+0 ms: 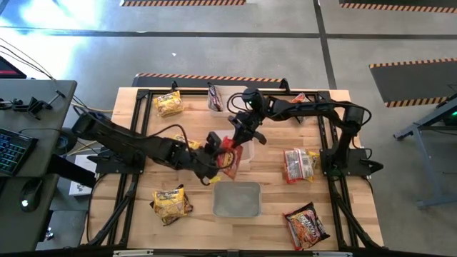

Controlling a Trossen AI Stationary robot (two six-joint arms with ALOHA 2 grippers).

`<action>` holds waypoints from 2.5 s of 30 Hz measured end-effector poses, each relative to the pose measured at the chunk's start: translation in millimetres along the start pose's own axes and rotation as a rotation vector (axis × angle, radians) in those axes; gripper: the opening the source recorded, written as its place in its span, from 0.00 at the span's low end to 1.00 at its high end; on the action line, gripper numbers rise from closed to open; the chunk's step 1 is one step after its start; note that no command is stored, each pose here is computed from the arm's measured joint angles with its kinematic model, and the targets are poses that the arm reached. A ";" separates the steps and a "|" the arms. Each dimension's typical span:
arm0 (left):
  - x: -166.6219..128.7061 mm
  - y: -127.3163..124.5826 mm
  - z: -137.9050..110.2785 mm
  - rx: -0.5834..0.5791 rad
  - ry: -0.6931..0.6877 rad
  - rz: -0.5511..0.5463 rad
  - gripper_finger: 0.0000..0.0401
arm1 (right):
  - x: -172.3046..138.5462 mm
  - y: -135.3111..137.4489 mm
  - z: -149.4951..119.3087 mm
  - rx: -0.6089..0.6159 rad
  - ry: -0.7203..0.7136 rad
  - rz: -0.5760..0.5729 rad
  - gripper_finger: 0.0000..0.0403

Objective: Sort Maruchan noodles
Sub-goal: Put the orange noodle pack into the transparent bin

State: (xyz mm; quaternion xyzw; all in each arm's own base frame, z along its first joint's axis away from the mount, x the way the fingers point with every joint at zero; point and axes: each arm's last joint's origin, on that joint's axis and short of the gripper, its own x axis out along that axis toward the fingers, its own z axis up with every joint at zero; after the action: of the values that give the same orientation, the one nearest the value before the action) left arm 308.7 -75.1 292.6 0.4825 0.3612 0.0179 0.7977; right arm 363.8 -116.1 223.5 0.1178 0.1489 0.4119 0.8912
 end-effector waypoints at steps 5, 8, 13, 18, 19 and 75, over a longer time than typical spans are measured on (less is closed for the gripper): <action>-0.2 1.3 -7.1 -0.106 0.052 -0.003 0.15 | -2.2 -1.3 -0.6 -0.021 0.009 -0.045 0.00; 0.2 -0.1 -10.8 -0.067 0.086 -0.015 0.15 | -1.1 -1.2 -3.3 -0.032 0.029 -0.069 0.00; 0.2 -1.1 -12.3 0.060 0.103 -0.023 0.14 | -1.3 -1.2 -4.0 -0.036 0.032 -0.068 0.00; 0.2 -0.6 -12.1 0.026 0.109 -0.009 0.11 | -1.3 -1.2 -4.3 -0.052 0.033 -0.068 0.00; 0.1 -0.8 -12.7 0.002 0.118 -0.004 0.11 | -1.4 -1.3 -4.3 -0.060 0.034 -0.071 0.00; 36.3 50.1 -95.0 -1.372 0.093 -0.530 0.02 | -7.6 -7.1 -1.3 -0.138 0.066 -0.269 0.03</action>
State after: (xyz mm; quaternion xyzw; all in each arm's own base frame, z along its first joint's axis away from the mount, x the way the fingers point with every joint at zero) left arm 295.2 37.3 285.5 -0.2300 0.4069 0.0669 0.8815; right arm 363.6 -126.3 221.3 0.0217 0.1642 0.3014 0.9390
